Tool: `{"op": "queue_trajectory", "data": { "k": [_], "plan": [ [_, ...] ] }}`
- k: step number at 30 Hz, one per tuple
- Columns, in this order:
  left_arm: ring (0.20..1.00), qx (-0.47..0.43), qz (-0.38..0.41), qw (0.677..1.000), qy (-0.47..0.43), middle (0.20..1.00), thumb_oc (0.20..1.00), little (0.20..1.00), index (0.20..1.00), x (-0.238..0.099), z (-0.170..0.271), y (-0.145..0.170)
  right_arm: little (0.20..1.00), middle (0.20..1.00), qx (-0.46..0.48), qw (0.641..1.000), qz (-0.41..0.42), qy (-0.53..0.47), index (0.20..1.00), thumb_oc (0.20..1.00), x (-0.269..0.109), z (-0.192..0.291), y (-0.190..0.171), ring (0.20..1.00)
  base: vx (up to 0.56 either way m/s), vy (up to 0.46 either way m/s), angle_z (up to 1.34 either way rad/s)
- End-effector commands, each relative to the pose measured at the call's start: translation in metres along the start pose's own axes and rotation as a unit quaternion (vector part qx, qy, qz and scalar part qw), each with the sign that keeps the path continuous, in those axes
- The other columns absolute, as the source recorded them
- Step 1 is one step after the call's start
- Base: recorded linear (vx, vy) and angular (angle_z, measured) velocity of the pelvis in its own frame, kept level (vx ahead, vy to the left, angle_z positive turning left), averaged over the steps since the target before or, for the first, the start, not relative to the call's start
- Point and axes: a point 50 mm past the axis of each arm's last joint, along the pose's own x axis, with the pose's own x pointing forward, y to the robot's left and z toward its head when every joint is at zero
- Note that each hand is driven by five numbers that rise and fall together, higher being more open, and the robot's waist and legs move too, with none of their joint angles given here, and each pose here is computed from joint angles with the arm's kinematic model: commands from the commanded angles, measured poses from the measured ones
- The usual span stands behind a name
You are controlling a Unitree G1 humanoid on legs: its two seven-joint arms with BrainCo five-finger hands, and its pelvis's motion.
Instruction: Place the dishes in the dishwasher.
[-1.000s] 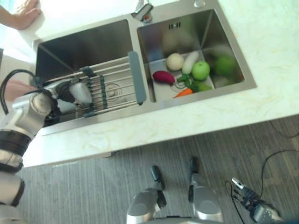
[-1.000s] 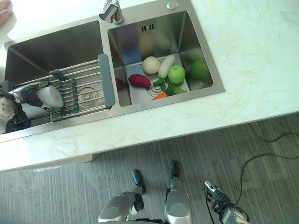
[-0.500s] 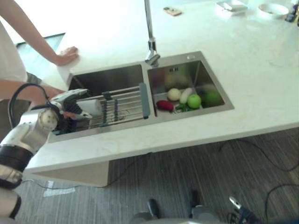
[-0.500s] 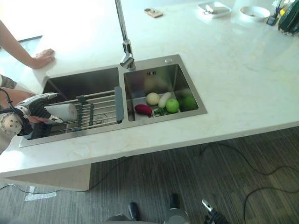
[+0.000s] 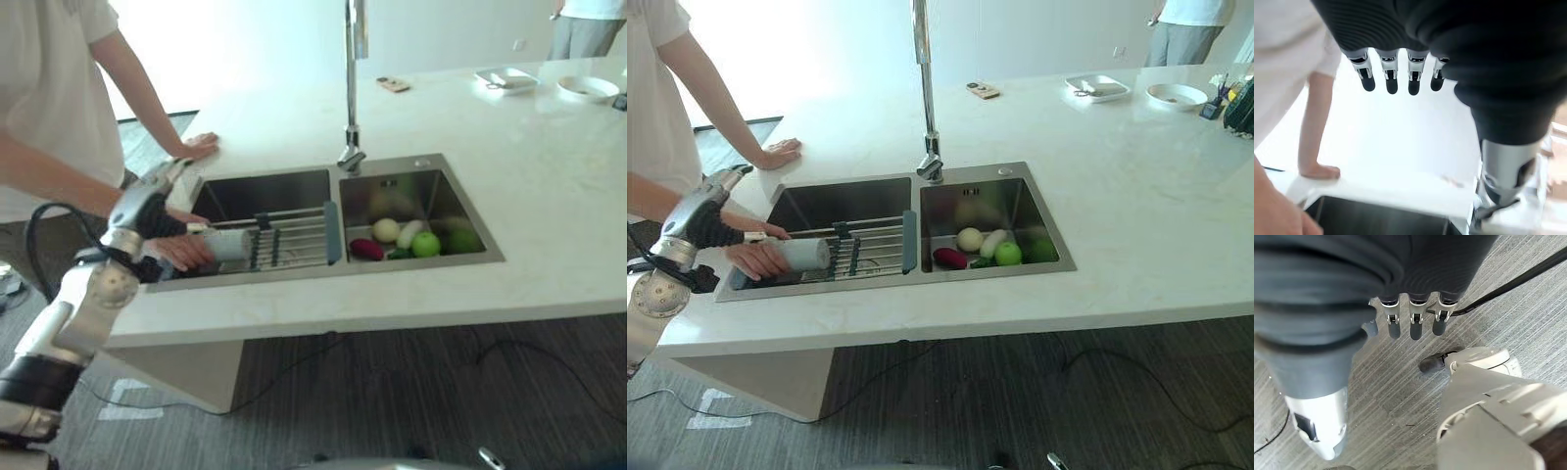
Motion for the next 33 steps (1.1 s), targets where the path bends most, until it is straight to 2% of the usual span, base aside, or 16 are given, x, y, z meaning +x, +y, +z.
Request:
{"op": "queue_trajectory", "data": {
  "k": [1,7,11,15,22,27,33],
  "plan": [
    [1.0,-0.025,0.137,0.989,-0.052,1.0,1.0,1.0,1.0,0.012,0.019,0.047,1.0,1.0,0.003,1.0,0.013,-0.018,1.0,1.0,0.004,0.01,0.017,1.0,-0.01,-0.007,0.06],
    [1.0,-0.026,0.148,0.986,-0.076,1.0,1.0,1.0,1.0,-0.003,0.033,0.035,1.0,1.0,-0.015,1.0,0.012,-0.01,1.0,1.0,0.005,0.005,0.017,1.0,-0.01,-0.006,0.16],
    [1.0,0.01,0.117,0.991,-0.069,1.0,1.0,1.0,1.0,0.0,0.031,0.034,1.0,1.0,-0.023,1.0,0.01,-0.007,1.0,1.0,0.004,0.007,0.015,1.0,0.0,0.0,0.12],
    [1.0,0.06,0.072,0.994,-0.054,1.0,1.0,1.0,1.0,0.005,0.021,0.036,1.0,1.0,-0.038,0.999,0.012,-0.004,1.0,1.0,0.004,0.011,0.015,1.0,0.0,0.0,0.0],
    [1.0,0.172,-0.069,0.983,-0.005,1.0,1.0,1.0,1.0,0.016,-0.011,0.052,1.0,1.0,-0.076,0.997,0.011,-0.006,1.0,1.0,-0.001,0.028,0.011,1.0,0.08,0.094,-0.07],
    [1.0,0.186,-0.083,0.979,0.001,1.0,1.0,1.0,1.0,0.023,-0.015,0.059,1.0,1.0,-0.084,0.995,0.029,-0.034,1.0,1.0,-0.002,0.045,0.012,1.0,-0.06,0.104,-0.06],
    [1.0,0.197,-0.078,0.977,0.006,1.0,1.0,1.0,1.0,0.037,-0.013,0.073,1.0,1.0,-0.091,0.991,0.062,-0.081,1.0,1.0,-0.003,0.073,0.029,1.0,-0.09,0.063,0.0]
  ]
}}
